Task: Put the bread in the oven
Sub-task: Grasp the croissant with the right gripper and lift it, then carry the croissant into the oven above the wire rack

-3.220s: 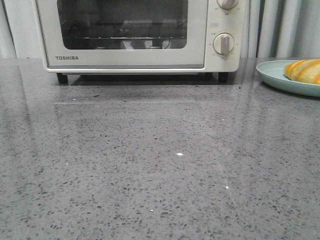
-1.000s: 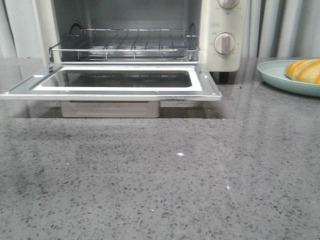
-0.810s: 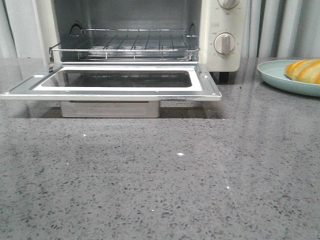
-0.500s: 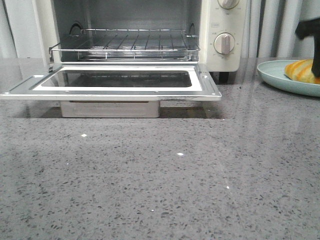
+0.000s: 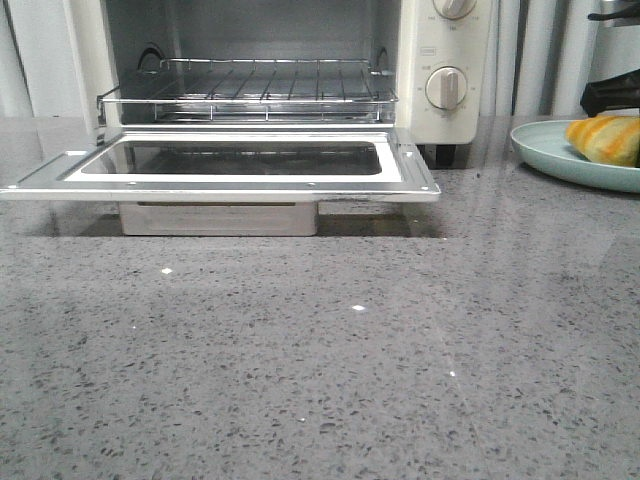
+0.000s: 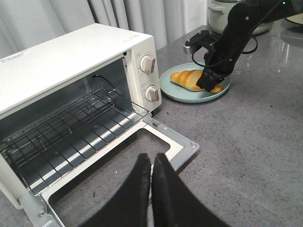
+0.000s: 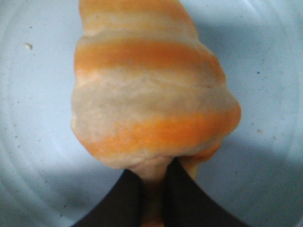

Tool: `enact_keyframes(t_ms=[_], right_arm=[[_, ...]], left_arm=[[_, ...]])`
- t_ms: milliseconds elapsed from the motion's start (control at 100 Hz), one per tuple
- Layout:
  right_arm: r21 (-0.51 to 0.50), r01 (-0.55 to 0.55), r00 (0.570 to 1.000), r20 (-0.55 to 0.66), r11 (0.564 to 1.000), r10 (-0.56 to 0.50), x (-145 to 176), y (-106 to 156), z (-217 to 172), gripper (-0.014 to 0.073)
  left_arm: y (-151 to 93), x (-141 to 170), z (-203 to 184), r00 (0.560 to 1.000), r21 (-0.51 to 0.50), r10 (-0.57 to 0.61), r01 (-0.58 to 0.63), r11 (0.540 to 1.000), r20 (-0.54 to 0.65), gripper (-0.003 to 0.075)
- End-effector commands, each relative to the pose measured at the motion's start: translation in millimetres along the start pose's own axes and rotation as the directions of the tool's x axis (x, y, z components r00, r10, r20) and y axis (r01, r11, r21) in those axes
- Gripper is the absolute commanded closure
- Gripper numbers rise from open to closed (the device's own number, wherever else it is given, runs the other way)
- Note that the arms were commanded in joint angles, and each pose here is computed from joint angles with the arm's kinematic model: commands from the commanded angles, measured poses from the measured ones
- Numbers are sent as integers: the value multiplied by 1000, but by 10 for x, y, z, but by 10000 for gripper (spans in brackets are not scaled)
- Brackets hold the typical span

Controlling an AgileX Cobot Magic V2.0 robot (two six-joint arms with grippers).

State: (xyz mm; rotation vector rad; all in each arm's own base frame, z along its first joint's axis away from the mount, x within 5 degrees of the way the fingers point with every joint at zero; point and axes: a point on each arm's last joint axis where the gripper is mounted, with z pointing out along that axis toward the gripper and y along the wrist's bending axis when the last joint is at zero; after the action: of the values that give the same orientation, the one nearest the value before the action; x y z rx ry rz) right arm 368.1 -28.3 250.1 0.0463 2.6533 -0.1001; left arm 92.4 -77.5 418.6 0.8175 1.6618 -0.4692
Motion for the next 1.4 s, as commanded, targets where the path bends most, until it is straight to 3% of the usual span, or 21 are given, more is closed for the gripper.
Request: enact_keyframes(t_ms=[0,160,270,360,490,550,670,810,1030,1200,1390], right_arm=[[-15,-31,994,105,999,33,-127,-7,-286,658],[-17,1,944,330,1000,5,-215,20,-1250,658],[-32,48,885,466,998,-27,-25,124,-1982,658],[-65,147,823,561,987,-85,193,300,-2448,658],[-157,358,711,685,921,-159,424,674,-2858,658],[-212,434,691,703,876,-172,486,867,-2916,658],[-270,547,688,684,792,-242,528,1253,-2824,658],[-301,598,704,641,743,-306,442,1654,-2509,658],[-293,610,732,563,736,-383,67,2135,-1975,658],[-249,629,722,537,737,-435,-257,2417,-1718,658],[-150,639,704,509,754,-495,-505,2565,-1409,658]], left_arm=[[35,-144,-54,994,-43,-19,23,999,108,742],[30,-188,-171,984,-84,5,10,996,176,742],[26,-213,-236,977,-105,15,7,994,214,742],[32,-218,-237,975,-113,20,5,994,219,742],[61,-247,-244,965,-143,24,13,990,259,742],[84,-280,-257,955,-168,30,21,985,295,742],[111,-318,-275,941,-198,38,31,980,337,742],[111,-314,-272,941,-198,38,31,980,336,742],[105,-292,-258,946,-190,34,29,981,321,742],[86,-266,-246,956,-169,28,22,985,292,742],[80,-257,-242,959,-162,27,20,987,282,742]])
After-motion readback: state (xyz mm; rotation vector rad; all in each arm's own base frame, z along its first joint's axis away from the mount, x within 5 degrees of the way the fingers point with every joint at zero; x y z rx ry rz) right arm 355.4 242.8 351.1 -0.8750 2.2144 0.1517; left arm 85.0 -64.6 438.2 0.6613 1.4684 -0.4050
